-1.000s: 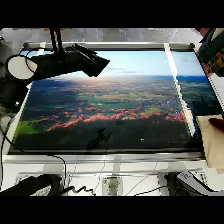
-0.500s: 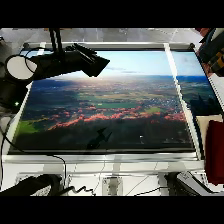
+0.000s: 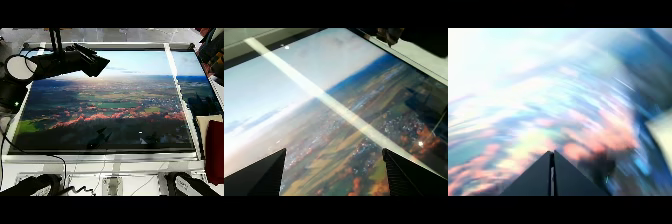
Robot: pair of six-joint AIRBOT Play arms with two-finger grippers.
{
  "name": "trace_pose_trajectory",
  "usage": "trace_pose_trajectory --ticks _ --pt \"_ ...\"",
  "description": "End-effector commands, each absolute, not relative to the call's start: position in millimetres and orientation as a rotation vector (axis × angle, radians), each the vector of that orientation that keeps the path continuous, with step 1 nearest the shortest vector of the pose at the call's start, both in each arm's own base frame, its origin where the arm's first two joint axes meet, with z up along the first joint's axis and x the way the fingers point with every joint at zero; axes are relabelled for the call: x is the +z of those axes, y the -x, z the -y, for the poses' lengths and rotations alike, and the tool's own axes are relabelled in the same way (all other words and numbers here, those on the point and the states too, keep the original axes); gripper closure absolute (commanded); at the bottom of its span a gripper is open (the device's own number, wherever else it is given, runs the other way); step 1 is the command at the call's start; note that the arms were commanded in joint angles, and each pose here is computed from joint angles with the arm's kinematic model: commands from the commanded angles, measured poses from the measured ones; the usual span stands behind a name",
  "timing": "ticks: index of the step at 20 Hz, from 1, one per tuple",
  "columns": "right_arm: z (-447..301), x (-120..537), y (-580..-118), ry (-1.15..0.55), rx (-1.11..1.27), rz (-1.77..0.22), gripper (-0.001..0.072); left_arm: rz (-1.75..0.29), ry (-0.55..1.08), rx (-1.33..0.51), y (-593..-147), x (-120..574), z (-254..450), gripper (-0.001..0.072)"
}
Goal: Fold the clothes and pants, and hang the long-sleeved shirts on hangers.
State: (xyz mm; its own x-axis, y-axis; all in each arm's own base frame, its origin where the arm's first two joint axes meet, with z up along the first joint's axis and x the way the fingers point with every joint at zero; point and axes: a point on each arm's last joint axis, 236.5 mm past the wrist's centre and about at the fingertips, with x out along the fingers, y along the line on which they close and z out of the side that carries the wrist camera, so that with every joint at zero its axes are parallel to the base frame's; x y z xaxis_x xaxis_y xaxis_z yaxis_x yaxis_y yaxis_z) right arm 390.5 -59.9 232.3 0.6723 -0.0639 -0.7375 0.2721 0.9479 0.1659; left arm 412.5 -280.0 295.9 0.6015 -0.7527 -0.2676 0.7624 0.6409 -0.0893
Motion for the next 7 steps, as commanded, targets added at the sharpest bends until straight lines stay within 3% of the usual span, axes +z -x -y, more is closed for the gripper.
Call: trace_pose_trajectory --ticks 1,7 --pt "-44.7 252.8 -427.0 -0.062 0.066 -0.681 0.07 -0.292 -0.035 -0.876 -412.7 296.4 279.5 0.0005" --pt "-81.7 217.7 -432.6 -0.046 0.143 -0.786 0.0699 -0.293 -0.035 -0.876 -412.8 296.2 279.5 0.0005"
